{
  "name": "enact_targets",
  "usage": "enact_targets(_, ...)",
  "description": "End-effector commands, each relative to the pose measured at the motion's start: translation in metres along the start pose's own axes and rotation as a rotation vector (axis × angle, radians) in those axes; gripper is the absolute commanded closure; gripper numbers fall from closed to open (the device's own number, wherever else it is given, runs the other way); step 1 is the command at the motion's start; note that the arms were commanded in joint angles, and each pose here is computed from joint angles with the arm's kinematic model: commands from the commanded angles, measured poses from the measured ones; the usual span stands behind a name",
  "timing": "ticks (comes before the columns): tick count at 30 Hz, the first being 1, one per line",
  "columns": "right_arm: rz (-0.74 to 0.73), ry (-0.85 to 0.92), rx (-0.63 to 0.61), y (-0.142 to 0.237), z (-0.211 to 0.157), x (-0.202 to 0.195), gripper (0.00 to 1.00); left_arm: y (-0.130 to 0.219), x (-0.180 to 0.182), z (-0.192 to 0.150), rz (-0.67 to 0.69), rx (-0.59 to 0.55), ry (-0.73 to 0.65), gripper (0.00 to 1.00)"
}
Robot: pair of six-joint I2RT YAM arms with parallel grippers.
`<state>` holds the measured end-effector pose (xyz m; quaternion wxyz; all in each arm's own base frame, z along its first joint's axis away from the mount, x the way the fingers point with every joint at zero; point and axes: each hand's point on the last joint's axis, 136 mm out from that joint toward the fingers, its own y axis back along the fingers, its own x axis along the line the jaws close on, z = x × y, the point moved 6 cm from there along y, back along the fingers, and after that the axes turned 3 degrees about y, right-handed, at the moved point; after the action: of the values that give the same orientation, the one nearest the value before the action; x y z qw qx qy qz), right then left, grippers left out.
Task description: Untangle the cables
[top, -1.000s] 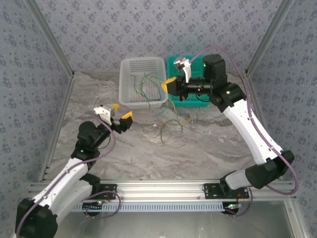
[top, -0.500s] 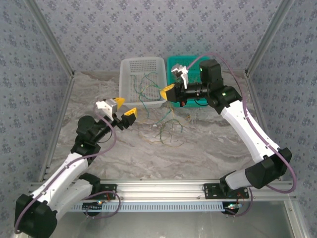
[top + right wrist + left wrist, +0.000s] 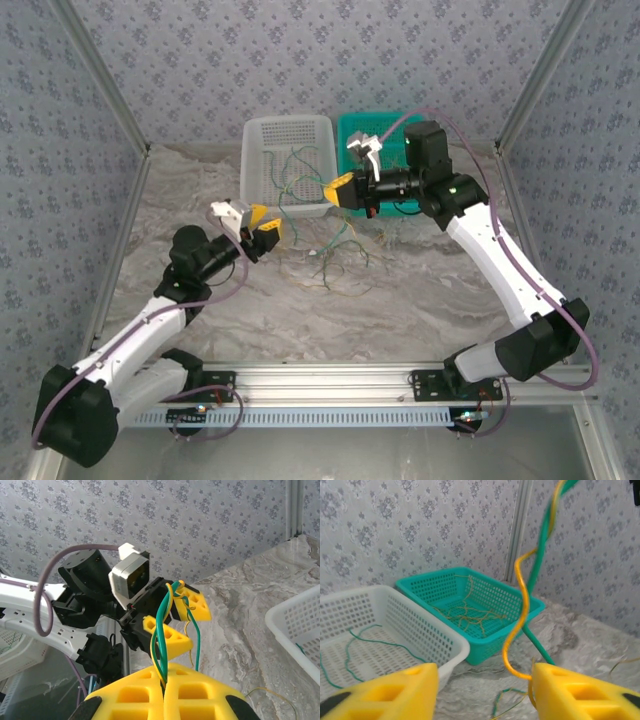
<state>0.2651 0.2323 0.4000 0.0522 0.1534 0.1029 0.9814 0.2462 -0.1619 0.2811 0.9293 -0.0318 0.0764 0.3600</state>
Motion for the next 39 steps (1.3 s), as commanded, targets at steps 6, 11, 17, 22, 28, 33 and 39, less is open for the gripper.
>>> enact_targets(6,-0.085,-0.006,-0.037,0.011,0.001,-0.001,1.00,-0.001,0.001,0.025,0.053,-0.068,-0.026,0.38)
enact_targets(11,-0.117,-0.025,-0.064,0.015,0.002,-0.003,1.00,0.010,0.002,0.036,0.105,-0.097,-0.008,0.32)
enact_targets(17,-0.176,-0.047,-0.104,0.017,0.002,-0.005,1.00,0.022,-0.020,0.055,0.034,-0.143,0.004,0.38)
enact_targets(22,-0.178,-0.047,-0.145,0.017,0.006,-0.001,1.00,0.011,-0.046,0.049,-0.101,-0.101,0.014,0.59)
enact_targets(28,-0.229,-0.078,-0.173,0.016,0.013,-0.002,1.00,-0.014,-0.067,0.034,-0.256,-0.041,-0.003,0.43)
enact_targets(33,-0.248,-0.101,-0.171,0.013,0.013,-0.002,1.00,-0.030,-0.095,0.030,-0.396,-0.003,-0.103,0.26)
enact_targets(39,-0.246,-0.113,-0.171,0.009,0.012,-0.002,1.00,-0.052,-0.097,0.021,-0.424,0.048,-0.109,0.33)
